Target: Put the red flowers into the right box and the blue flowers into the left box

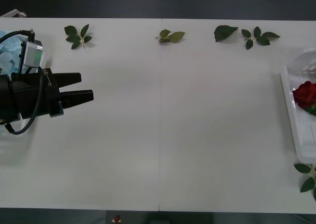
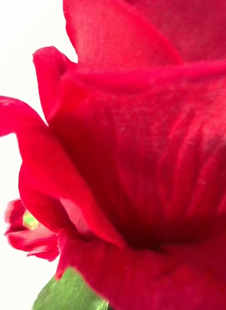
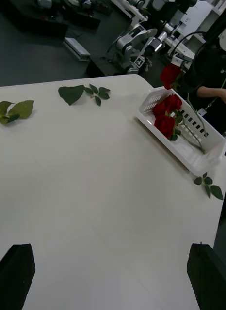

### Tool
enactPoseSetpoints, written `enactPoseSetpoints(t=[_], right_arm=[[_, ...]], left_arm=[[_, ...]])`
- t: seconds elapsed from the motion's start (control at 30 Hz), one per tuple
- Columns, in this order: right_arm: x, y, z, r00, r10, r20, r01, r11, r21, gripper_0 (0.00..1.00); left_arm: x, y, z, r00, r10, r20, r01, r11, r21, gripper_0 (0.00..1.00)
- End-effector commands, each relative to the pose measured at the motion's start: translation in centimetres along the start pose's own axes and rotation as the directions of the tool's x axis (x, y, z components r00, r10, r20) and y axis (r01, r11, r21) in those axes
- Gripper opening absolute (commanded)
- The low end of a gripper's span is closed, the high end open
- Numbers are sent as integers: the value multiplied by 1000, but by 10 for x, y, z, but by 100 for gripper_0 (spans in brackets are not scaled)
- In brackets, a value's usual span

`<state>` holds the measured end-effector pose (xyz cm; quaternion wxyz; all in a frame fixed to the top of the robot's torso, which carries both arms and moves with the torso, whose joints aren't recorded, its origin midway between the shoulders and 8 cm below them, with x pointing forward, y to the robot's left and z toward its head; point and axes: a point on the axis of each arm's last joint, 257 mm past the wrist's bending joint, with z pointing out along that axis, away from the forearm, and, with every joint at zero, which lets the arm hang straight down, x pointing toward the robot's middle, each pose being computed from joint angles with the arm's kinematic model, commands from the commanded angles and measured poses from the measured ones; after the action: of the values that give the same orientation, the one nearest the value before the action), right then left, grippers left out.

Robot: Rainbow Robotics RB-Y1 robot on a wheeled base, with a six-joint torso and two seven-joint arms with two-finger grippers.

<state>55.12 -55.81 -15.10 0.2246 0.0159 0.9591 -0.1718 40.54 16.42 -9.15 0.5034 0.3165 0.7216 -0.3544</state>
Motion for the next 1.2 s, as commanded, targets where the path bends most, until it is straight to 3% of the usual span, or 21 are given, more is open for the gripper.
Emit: enactPoseSetpoints(t=[0.03, 0.4, 0.47, 0.53, 0.63, 0.8, 0.97, 1.2], right_arm=[[12, -47, 13, 1000, -11, 22, 9, 996, 91, 0], [36, -64, 34, 1000, 10, -17, -7, 990, 139, 0], [37, -65, 36, 1000, 1, -20, 1, 989, 146, 10], [36, -65, 37, 1000, -20, -22, 23, 987, 161, 43], [34, -64, 38, 999, -40, -22, 43, 985, 167, 66], [32, -60, 38, 997, -70, -23, 73, 984, 161, 80], [27, -38, 36, 997, -83, -5, 83, 994, 72, 86], [2, 40, -4, 973, -208, 100, 226, 950, -217, 89]], left_arm=[[-30, -17, -2, 996, 82, 31, -83, 996, 20, 91], [-55, -44, 1, 994, 78, 79, -83, 995, 62, 91], [-54, -40, 1, 993, 85, 77, -89, 995, 53, 91], [-52, -37, 1, 993, 98, 70, -101, 994, 43, 91], [-50, -29, -1, 993, 101, 63, -103, 994, 28, 91], [-47, -29, -1, 994, 97, 55, -99, 995, 33, 91], [-47, -29, -1, 994, 97, 55, -99, 995, 33, 91], [-47, -29, -1, 994, 97, 55, -99, 995, 33, 91]])
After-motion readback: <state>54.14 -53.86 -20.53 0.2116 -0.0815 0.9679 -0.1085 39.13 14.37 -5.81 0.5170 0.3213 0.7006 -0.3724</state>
